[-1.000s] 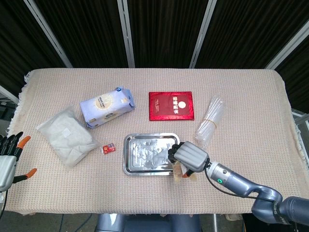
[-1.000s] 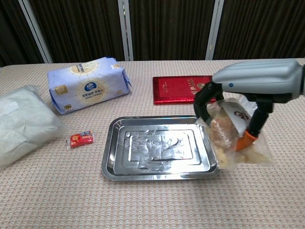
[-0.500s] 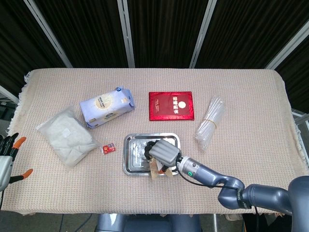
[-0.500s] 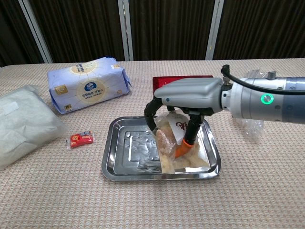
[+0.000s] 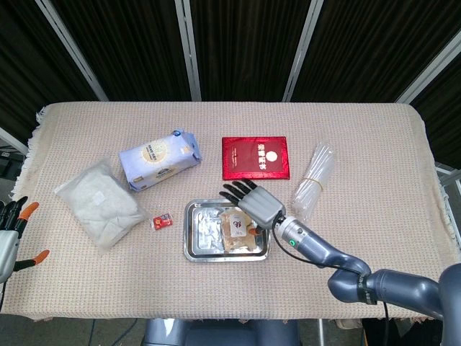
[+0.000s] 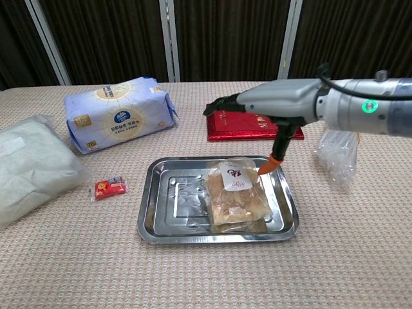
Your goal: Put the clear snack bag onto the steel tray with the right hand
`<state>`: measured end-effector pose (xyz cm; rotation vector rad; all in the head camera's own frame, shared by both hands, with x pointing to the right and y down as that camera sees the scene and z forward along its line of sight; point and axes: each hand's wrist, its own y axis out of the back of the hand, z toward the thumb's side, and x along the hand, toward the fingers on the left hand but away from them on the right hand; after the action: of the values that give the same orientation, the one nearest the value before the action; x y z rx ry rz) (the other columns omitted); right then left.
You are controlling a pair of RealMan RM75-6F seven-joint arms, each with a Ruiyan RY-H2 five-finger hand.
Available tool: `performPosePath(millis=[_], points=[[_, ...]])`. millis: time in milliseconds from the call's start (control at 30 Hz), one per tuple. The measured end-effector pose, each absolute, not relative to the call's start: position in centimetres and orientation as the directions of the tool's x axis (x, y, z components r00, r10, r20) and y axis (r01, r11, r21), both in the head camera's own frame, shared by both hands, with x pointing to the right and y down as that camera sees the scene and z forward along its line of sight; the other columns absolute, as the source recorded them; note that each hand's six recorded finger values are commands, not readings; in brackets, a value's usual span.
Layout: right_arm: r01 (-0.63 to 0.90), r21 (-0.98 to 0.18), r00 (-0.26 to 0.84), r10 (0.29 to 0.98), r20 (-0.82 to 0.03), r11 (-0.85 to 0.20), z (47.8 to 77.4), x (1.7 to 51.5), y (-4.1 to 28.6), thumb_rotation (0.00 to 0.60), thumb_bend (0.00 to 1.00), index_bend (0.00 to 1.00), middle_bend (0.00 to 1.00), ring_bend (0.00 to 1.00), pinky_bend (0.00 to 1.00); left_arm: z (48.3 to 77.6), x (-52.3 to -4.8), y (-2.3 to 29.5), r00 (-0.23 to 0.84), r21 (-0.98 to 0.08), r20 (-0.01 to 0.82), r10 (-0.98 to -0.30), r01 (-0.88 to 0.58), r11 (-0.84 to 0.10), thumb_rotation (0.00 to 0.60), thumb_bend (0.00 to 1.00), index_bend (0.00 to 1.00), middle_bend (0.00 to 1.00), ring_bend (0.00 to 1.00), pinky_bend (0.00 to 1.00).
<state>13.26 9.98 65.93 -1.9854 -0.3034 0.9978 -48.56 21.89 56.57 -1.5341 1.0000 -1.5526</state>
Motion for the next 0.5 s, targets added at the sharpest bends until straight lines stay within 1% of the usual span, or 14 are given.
performPosePath(millis=[67, 167, 300, 400, 433, 500], points=[[-0.136, -0.808, 0.617, 0.589, -0.522, -0.573, 65.0, 15.4, 9.2, 0.6, 0.09, 0.06, 0.09, 0.02, 0.18, 56.6, -48.5, 21.8, -0.025, -0.901, 0.435, -0.9, -0.028, -0.434, 0.568, 0.09, 0.11, 0.0, 0.0, 0.0], [-0.101, -0.836, 0.563, 0.661, -0.495, -0.54, 63.7, 18.8, 8.7, 0.6, 0.09, 0.12, 0.14, 0.06, 0.19, 56.5, -48.5, 21.8, -0.025, -0.903, 0.429, -0.903, -0.027, -0.429, 0.568, 0.09, 0.11, 0.0, 0.0, 0.0], [-0.061, -0.871, 0.477, 0.752, -0.455, -0.488, 62.3, 23.3, 8.9, 0.6, 0.08, 0.18, 0.17, 0.07, 0.18, 56.5, -48.5, 21.8, -0.029, -0.906, 0.423, -0.906, -0.023, -0.423, 0.566, 0.09, 0.11, 0.0, 0.0, 0.0], [-0.061, -0.898, 0.395, 0.816, -0.422, -0.436, 61.4, 27.0, 9.6, 0.6, 0.09, 0.18, 0.16, 0.02, 0.11, 56.4, -48.5, 21.8, -0.03, -0.91, 0.414, -0.91, -0.024, -0.413, 0.567, 0.09, 0.11, 0.0, 0.0, 0.0], [-0.069, -0.905, 0.369, 0.832, -0.414, -0.42, 61.1, 28.1, 9.9, 0.6, 0.09, 0.17, 0.14, 0.01, 0.09, 56.3, -48.4, 21.8, -0.03, -0.912, 0.41, -0.912, -0.024, -0.41, 0.566, 0.09, 0.11, 0.0, 0.0, 0.0], [-0.094, -0.919, 0.304, 0.868, -0.392, -0.382, 60.5, 30.6, 11.1, 0.6, 0.09, 0.11, 0.08, 0.0, 0.04, 56.2, -48.2, 21.8, -0.027, -0.916, 0.4, -0.916, -0.025, -0.4, 0.567, 0.09, 0.11, 0.0, 0.0, 0.0]])
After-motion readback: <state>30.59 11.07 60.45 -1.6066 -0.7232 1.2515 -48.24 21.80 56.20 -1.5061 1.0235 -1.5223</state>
